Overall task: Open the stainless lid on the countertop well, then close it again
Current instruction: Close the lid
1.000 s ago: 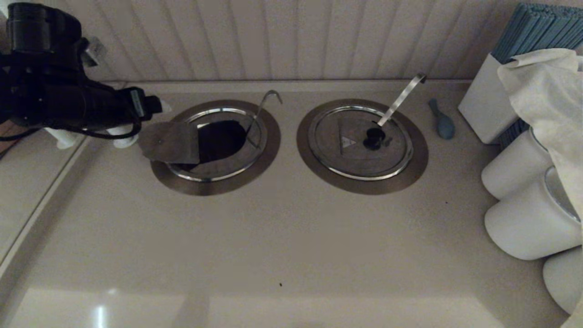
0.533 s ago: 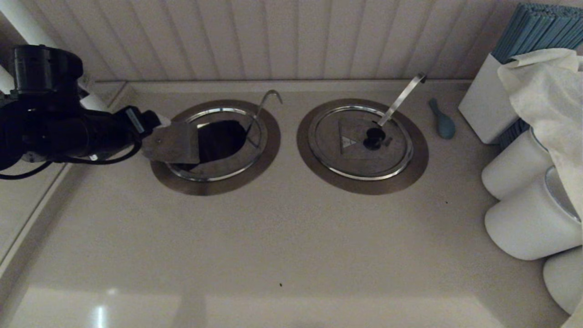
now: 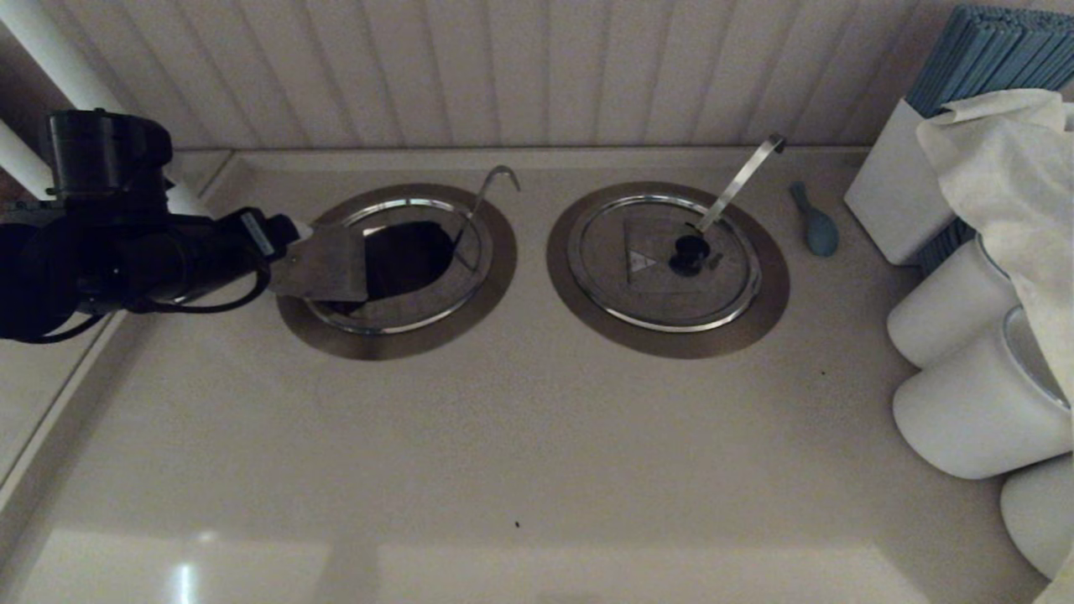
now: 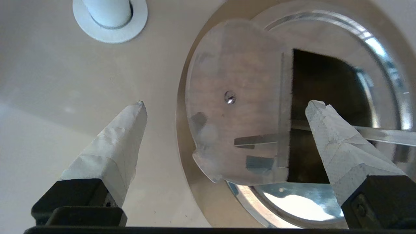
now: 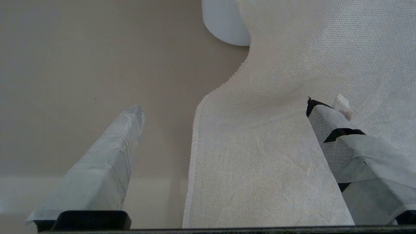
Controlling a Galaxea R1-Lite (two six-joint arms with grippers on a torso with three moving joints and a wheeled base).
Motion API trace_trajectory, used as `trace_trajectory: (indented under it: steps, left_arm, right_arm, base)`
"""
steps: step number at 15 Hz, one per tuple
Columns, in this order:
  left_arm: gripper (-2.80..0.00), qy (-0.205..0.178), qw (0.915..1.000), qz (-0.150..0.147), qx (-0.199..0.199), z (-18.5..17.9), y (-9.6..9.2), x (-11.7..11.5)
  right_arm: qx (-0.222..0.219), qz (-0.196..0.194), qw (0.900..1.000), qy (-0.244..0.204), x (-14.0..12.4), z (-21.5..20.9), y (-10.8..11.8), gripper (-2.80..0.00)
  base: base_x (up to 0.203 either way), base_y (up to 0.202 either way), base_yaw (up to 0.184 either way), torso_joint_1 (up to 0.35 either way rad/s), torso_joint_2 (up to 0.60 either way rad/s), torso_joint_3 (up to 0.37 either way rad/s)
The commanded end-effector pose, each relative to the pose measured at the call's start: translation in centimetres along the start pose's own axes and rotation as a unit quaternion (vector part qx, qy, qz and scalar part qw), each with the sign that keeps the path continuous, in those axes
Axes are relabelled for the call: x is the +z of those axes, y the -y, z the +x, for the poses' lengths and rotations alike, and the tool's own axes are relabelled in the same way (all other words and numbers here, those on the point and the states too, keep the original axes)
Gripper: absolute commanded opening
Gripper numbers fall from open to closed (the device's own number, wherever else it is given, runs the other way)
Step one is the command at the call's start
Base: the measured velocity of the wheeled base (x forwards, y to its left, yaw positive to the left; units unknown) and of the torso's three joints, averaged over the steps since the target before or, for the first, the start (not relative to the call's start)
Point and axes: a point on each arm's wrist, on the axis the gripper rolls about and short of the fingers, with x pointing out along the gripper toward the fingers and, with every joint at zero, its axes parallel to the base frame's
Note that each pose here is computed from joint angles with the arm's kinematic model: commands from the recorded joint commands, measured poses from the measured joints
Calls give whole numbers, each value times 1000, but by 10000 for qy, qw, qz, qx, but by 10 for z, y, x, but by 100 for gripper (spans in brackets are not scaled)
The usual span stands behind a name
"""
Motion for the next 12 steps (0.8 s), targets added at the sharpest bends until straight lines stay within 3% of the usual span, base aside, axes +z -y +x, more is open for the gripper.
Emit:
trace_trajectory:
  steps: [1,6,9,12]
  left_arm:
    - [0,-75,10000,-16,44,8,-1,-4]
    - [0,-6,10000,-47,-2,15,3,-1]
    - [0,267,9988,-338,-239,20,15,6]
    - [0,139,9988,-305,-356,24,25,-2]
  right_arm:
    - [3,-1,10000,2,0,0,0,0]
    - [7,-1,10000,2,0,0,0,0]
    - [7,-1,10000,2,0,0,0,0]
    - [5,-1,10000,0,0,0,0,0]
  base:
    - [0,0,0,0,0,0]
    - [0,0,0,0,0,0]
    - [0,0,0,0,0,0]
    - [0,0,0,0,0,0]
